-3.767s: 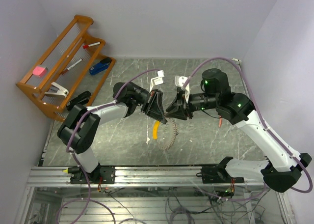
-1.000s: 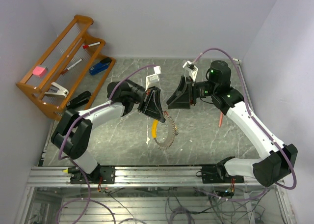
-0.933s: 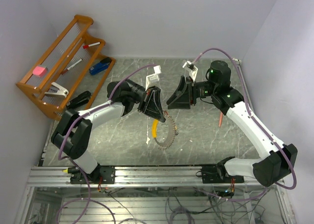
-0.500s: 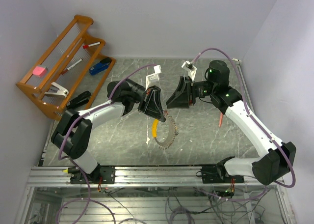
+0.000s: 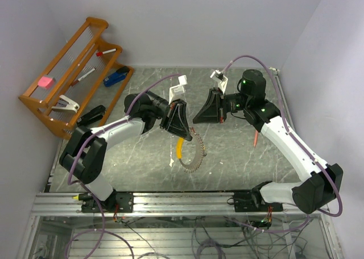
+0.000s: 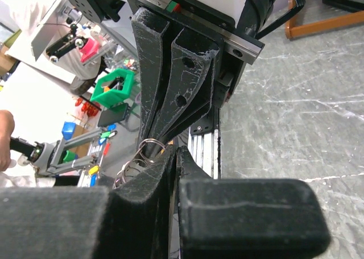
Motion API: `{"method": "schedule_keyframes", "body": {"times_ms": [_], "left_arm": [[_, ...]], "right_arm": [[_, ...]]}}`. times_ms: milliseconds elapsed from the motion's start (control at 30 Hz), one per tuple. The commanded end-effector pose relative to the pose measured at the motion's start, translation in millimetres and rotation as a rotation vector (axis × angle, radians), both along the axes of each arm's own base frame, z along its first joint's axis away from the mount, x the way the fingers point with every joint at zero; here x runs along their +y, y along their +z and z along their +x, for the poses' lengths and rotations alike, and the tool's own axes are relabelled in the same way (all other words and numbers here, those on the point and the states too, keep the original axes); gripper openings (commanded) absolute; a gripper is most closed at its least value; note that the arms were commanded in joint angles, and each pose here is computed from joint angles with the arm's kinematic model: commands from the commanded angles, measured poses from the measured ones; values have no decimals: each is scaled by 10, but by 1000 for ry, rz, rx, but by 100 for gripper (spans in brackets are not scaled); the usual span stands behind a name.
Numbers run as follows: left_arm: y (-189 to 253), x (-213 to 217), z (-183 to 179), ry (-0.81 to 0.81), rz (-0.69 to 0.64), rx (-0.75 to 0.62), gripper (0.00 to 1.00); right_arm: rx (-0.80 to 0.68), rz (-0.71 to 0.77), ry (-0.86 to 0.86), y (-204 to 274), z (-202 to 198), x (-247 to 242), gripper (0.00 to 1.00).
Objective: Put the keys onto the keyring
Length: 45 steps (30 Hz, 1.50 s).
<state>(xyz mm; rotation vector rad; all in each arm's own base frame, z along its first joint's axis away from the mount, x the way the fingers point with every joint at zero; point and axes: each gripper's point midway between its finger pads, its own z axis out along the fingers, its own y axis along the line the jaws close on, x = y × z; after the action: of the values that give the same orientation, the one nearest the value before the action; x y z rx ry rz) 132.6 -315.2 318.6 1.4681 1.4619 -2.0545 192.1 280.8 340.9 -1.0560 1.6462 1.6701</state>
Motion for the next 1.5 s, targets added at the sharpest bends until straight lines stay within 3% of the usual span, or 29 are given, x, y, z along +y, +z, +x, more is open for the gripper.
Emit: {"method": "schedule_keyframes", "body": {"times_ms": [0, 300, 500, 633, 1200, 1333, 1467], "left_arm": [[150, 73, -114, -19, -62, -122, 7], [157, 73, -106, -17, -61, -121, 7], [151, 74, -107, -18, -59, -119, 7], [137, 63, -92, -18, -56, -116, 7], [124, 61, -60, -12, -56, -116, 7], [115, 58, -50, -11, -54, -114, 7], [110, 63, -30, -4, -54, -113, 7]], "right_arm": [[-13, 11, 17, 42, -32, 4, 2], [18, 4, 40, 52, -101, -19, 0], [37, -8, 38, 59, -119, -30, 10], [43, -14, 35, 54, -122, -33, 0], [145, -90, 49, -99, -196, -81, 1], [76, -141, -21, -135, -125, -117, 43], [-47, -157, -135, -25, 0, -163, 60]]}}
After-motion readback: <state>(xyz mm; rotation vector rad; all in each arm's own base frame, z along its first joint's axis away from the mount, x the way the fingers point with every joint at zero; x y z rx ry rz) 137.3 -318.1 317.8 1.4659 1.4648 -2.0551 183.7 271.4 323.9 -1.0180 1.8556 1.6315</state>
